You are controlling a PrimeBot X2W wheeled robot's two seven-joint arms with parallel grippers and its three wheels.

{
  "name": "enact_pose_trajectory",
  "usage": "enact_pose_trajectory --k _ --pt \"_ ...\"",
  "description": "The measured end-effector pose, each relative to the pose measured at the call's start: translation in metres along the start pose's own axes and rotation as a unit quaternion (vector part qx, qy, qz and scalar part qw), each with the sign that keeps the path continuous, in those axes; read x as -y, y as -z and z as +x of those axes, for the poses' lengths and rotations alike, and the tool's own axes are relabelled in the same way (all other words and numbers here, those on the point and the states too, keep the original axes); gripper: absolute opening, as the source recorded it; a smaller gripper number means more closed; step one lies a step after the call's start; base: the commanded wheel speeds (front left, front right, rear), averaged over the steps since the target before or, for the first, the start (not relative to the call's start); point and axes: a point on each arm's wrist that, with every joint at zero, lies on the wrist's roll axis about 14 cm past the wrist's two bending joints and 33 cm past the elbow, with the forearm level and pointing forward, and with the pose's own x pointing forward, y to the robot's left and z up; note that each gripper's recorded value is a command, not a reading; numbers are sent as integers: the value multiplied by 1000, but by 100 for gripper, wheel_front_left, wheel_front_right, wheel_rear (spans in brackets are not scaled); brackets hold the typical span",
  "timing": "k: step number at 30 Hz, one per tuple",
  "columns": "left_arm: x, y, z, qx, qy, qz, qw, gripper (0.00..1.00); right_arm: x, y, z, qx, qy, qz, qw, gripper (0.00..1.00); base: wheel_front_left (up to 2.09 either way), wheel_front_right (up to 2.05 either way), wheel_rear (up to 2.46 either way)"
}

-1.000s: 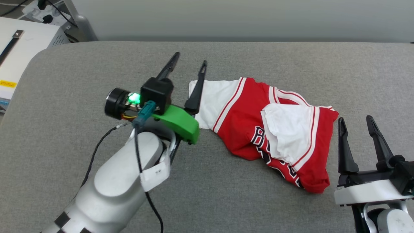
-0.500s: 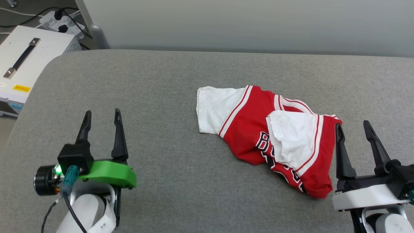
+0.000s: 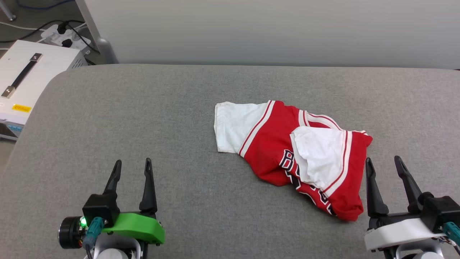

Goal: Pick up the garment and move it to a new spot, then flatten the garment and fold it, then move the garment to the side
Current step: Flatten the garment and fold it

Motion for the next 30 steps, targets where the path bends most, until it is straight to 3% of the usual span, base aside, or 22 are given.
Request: enact_pose_trajectory --k 14,18,25,30 --pt "-5 8 -8 -11 -1 5 1000 100 -2 8 -9 -16 0 3 1000 100 0 0 0" --pt "-7 11 -7 -15 -6 7 1000 100 1 -9 2 15 2 6 1000 100 0 0 0" --pt "-7 19 -4 -26 -6 10 1000 100 -18 -80 53 123 -77 -47 988 100 0 0 0" --pt "-9 25 -3 -34 -8 8 999 100 -48 -54 69 69 -199 -102 972 100 0 0 0"
